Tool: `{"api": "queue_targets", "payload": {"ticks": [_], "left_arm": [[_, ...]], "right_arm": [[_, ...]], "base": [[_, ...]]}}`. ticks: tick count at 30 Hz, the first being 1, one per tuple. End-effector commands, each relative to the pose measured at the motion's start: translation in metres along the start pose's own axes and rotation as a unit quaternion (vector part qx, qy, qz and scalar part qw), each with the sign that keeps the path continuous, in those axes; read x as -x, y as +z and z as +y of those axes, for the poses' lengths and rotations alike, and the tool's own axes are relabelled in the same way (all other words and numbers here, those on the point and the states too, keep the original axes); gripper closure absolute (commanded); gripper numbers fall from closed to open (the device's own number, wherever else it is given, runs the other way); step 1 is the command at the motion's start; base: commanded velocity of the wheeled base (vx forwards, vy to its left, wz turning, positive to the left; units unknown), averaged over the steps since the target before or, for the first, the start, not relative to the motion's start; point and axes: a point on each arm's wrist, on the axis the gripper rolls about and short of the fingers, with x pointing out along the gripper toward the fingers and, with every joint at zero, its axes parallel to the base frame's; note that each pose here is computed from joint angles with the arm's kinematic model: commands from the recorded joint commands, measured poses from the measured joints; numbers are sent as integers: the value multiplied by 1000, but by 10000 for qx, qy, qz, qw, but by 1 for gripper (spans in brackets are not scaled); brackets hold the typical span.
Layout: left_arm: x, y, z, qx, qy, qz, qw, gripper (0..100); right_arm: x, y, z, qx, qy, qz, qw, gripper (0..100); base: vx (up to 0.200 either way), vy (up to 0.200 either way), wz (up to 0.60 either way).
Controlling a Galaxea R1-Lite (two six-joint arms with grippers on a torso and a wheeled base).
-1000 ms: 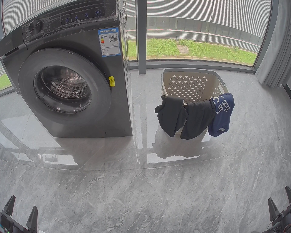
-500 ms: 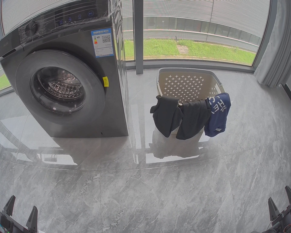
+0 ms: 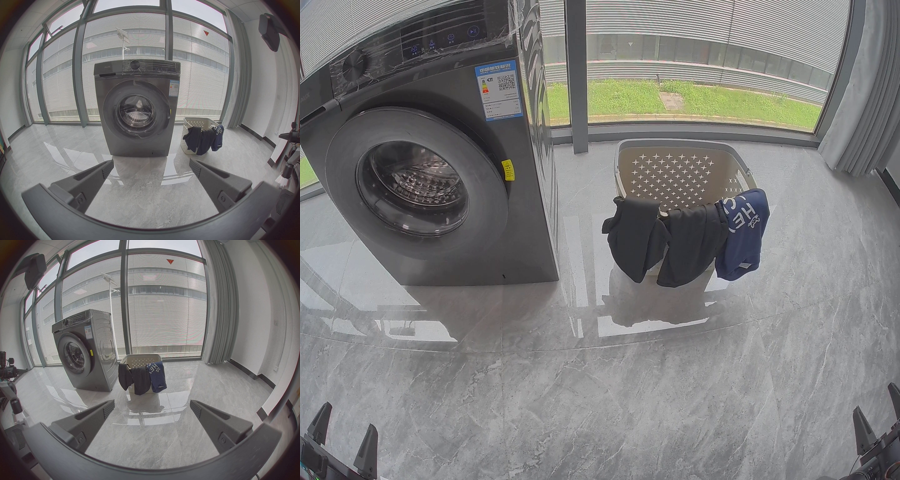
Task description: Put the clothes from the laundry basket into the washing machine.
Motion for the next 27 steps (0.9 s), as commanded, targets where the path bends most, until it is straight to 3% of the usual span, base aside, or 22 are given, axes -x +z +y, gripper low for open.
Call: {"api": "queue_targets", "payload": {"ticks": [1,8,11,23,27], "left_arm": [[0,-5,0,1,1,26,10000,0],[0,-5,0,1,1,26,10000,0],[0,-5,0,1,1,33,10000,0],[0,-5,0,9,1,33,10000,0],[0,-5,0,1,1,26,10000,0]], "right_arm": [[0,-5,0,0,2,2,10000,0],[0,-5,0,0,-29,2,10000,0],[0,-5,0,0,-21,2,10000,0],[0,-5,0,0,-6,2,10000,0],[0,-5,0,0,-6,2,10000,0]], "base": [[200,0,0],[29,0,0],[0,0,600],[0,0,0],[200,0,0]]}}
